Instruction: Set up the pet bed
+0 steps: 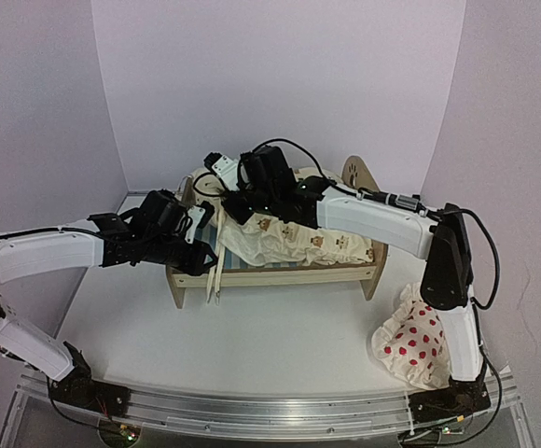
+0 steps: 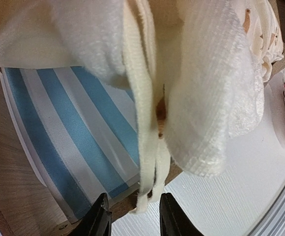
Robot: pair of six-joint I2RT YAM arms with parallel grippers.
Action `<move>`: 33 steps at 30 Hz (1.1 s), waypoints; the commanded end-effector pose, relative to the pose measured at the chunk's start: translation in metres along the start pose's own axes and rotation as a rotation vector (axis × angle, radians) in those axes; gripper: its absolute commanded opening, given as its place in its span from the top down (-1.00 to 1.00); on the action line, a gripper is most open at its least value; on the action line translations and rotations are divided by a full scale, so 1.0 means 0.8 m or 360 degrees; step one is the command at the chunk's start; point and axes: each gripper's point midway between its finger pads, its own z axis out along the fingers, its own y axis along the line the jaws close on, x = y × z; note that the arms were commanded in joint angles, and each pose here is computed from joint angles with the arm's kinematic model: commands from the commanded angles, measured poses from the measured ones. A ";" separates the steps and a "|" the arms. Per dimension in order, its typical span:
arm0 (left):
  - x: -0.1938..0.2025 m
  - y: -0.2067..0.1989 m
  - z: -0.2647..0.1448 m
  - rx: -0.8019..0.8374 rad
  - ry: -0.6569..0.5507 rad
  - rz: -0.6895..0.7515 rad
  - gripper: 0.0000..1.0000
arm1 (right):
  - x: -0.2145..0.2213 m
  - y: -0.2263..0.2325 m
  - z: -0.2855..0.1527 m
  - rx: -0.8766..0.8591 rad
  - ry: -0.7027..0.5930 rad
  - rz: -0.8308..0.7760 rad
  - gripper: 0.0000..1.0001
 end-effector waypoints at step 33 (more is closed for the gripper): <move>-0.077 0.017 -0.022 -0.0233 -0.0217 -0.0054 1.00 | -0.027 -0.027 -0.035 0.0049 -0.0108 0.0122 1.00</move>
